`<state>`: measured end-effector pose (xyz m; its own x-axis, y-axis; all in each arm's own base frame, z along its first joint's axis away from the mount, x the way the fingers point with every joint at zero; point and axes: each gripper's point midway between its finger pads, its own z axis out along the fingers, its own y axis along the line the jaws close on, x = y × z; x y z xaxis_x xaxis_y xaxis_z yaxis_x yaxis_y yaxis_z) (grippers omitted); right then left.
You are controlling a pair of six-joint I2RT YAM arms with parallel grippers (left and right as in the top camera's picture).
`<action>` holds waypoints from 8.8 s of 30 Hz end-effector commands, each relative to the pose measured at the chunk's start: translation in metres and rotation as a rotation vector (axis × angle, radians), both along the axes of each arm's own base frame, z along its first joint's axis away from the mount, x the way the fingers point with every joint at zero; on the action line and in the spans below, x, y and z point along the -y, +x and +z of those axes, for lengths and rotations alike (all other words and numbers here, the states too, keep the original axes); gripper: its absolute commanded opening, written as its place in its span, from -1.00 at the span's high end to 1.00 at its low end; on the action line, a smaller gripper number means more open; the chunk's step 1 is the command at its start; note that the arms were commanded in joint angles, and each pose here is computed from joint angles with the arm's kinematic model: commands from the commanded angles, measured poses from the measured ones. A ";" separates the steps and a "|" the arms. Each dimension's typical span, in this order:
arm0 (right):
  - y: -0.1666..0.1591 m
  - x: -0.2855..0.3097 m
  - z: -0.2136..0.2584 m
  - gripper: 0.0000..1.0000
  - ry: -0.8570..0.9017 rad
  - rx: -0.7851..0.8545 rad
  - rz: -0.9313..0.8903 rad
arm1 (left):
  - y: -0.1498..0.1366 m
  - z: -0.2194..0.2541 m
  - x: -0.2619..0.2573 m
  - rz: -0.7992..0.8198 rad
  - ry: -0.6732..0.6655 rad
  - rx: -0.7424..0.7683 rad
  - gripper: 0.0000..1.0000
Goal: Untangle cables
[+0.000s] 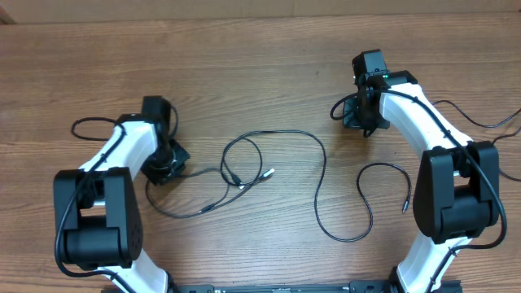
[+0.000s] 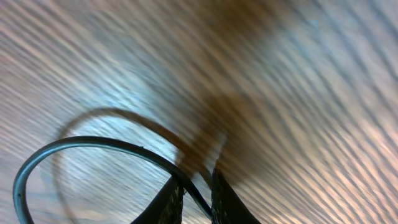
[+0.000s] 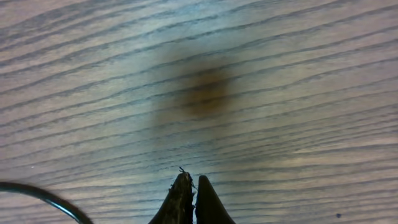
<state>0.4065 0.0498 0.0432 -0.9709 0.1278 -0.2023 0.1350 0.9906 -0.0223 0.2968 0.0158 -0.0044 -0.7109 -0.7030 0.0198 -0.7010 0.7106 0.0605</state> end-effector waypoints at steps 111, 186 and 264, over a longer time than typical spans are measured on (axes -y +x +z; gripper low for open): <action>-0.007 -0.273 0.126 0.93 0.712 0.420 0.100 | -0.021 -0.049 0.100 -0.521 -0.246 0.047 0.38; -0.021 -0.022 0.088 -0.08 0.421 0.133 -0.244 | 0.027 -0.002 0.123 -0.521 -0.347 0.136 0.91; -0.122 -0.325 -0.048 0.93 0.196 0.163 1.016 | 0.066 0.026 -0.002 -0.299 -0.078 0.155 -0.99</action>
<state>0.2850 0.3771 0.0027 -0.5959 -0.6827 -0.4229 -0.7788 0.6198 0.0968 0.3630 0.0189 0.0241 -0.8774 -0.4757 -0.0613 -0.4686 0.8775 -0.1024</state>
